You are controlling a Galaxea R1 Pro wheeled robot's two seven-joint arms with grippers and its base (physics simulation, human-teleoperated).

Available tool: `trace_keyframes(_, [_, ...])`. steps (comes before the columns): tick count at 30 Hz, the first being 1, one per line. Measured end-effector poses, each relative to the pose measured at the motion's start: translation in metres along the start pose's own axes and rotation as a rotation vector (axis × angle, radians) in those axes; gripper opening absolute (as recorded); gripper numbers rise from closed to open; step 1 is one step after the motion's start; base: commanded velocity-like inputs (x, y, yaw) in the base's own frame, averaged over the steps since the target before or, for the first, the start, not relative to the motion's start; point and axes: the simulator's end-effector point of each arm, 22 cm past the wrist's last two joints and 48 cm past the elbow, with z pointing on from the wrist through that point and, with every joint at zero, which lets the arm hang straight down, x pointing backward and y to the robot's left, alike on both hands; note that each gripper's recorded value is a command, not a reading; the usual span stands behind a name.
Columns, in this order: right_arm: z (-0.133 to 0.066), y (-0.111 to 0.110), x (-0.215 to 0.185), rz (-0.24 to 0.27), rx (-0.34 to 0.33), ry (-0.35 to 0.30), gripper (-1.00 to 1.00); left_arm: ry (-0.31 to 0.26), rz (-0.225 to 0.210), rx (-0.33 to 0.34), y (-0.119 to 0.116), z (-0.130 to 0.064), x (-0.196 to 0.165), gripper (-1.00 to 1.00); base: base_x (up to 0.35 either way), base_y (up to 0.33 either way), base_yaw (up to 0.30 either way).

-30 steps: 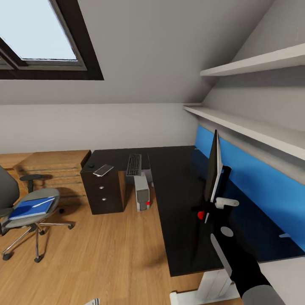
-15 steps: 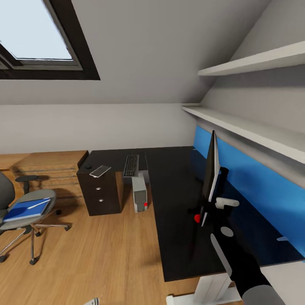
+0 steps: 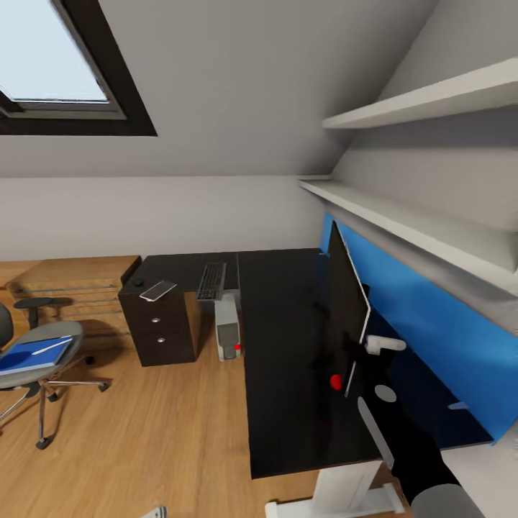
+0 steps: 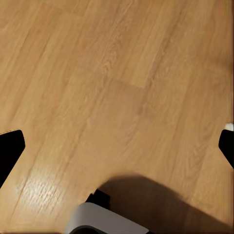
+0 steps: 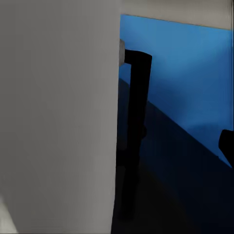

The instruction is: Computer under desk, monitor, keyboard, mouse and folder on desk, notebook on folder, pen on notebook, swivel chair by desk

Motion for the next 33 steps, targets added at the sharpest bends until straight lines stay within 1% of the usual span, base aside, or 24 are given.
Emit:
trace_keyframes(10, [0.0,0.0009,-0.0001,-0.001,-0.002,-0.001,1.0,0.002,0.0,0.0,-0.0003,0.0,0.0005,1.0,-0.023,-0.307,0.0])
trace_keyframes(12, [-0.0001,0.0007,-0.0002,-0.001,-0.002,-0.001,1.0,0.002,-0.001,0.0,-0.0001,0.0,0.0004,1.0,-0.079,-0.161,0.0])
trace_keyframes(33, [-0.0001,0.0018,-0.0004,-0.001,-0.007,-0.002,1.0,0.0,0.0,-0.002,0.0003,0.0,-0.0001,1.0,-0.006,-0.011,0.0])
